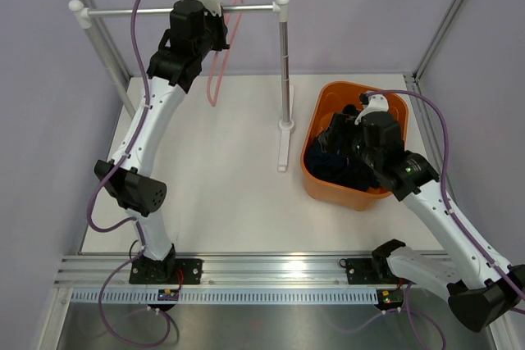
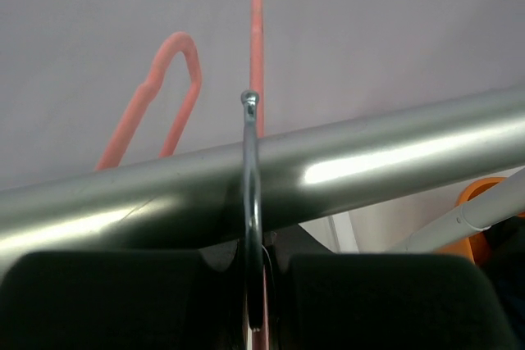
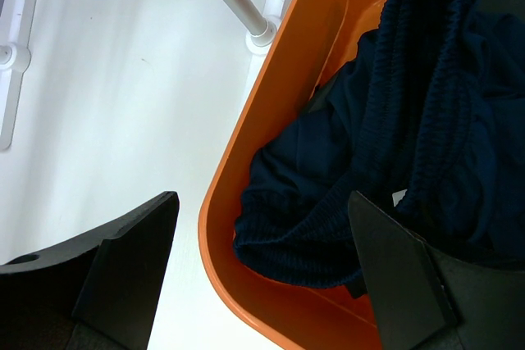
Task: Remove the shorts from the hanger
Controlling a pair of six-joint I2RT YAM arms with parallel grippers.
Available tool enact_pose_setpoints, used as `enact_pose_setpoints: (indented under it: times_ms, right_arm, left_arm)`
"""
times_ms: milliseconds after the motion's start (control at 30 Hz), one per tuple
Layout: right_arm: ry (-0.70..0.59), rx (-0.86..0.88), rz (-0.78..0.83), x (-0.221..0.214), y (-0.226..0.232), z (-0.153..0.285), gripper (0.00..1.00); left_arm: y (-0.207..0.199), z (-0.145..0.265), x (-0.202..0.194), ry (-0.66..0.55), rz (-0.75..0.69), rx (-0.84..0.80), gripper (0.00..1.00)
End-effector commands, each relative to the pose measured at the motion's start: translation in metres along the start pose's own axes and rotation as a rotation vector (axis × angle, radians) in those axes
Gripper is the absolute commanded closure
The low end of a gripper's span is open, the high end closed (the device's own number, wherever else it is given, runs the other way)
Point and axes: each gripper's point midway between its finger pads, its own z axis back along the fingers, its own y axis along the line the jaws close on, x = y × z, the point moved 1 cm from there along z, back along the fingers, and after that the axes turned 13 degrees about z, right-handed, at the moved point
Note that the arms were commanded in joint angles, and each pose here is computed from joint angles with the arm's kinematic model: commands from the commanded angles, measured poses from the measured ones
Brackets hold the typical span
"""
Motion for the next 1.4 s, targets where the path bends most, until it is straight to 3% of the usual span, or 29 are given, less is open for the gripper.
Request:
enact_pose_setpoints:
  times_ms: [0,833,1367]
  right_arm:
    - [-0.05,0.028,0.002,0.011,0.004,0.003,0.07]
    - [-0.041,0.024,0.009,0.008,0.003,0.002,0.07]
    - [-0.067,0.013,0.006,0.019,0.001,0.017,0.01]
  left_arm:
    - [-0.004,0.021,0.031,-0.086,0.01,-0.019,0.94]
    - [-0.007,0.042,0.046,-0.125,0.016,-0.028,0.73]
    - [-0.017,0.104,0.057,-0.156,0.003,-0.056,0.5]
